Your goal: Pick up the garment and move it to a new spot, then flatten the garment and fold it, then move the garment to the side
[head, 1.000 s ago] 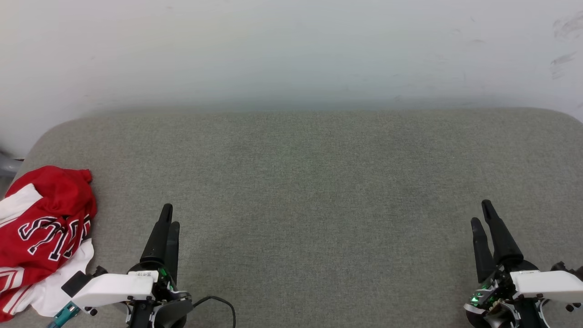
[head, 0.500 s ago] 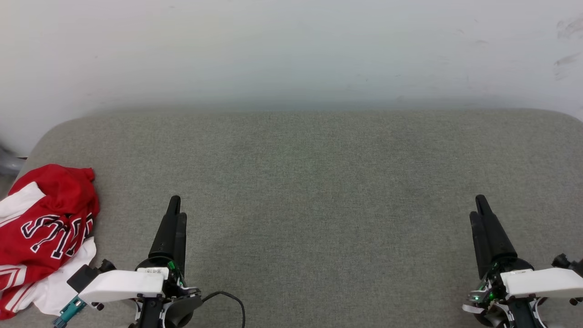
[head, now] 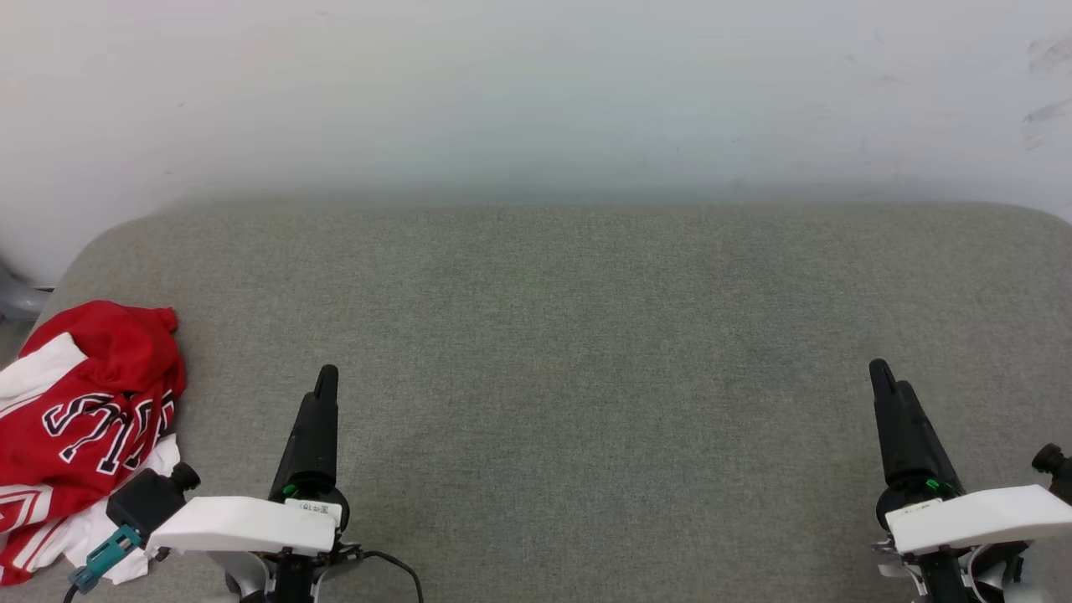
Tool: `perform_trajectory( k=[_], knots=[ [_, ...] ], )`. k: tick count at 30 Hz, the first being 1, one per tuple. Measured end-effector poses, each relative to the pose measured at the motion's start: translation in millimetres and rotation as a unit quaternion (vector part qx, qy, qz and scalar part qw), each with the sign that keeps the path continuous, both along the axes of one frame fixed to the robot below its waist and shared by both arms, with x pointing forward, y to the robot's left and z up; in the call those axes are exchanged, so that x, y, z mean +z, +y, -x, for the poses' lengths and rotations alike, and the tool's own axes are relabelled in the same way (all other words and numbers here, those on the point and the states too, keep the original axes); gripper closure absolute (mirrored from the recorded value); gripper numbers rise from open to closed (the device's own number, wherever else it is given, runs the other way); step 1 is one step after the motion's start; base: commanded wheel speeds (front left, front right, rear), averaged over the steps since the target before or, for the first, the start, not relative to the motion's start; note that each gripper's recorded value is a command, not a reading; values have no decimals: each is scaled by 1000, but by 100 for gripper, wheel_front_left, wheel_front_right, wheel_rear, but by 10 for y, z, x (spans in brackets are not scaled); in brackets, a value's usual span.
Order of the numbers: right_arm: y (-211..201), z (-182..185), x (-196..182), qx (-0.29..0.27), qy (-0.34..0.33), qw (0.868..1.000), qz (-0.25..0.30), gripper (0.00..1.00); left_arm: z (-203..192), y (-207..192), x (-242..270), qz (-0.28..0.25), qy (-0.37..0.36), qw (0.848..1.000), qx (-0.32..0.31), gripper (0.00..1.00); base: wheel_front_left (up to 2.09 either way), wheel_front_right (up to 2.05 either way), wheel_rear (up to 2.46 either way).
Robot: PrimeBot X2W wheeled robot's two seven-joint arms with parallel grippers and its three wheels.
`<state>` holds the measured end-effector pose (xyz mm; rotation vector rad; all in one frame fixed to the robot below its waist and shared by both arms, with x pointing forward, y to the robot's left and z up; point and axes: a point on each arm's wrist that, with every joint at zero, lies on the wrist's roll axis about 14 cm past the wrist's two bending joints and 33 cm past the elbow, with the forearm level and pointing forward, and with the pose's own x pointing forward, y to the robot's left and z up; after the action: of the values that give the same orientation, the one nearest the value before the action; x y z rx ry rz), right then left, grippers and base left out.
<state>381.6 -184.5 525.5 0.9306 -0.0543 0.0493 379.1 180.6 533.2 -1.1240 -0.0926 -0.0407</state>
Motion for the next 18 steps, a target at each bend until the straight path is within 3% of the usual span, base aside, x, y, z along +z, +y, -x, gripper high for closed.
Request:
perform_trajectory(
  k=[9, 18],
  knots=[
    [59, -10, 180, 4, -25, 990, 142, 0, 7, 59, 38, -147, -5, 989, 20, 0, 0, 0, 0],
    [91, 9, 173, 11, -18, 970, 244, 0, 29, 79, -21, -293, 6, 956, 26, 0, 0, 0, 0]
  ],
)
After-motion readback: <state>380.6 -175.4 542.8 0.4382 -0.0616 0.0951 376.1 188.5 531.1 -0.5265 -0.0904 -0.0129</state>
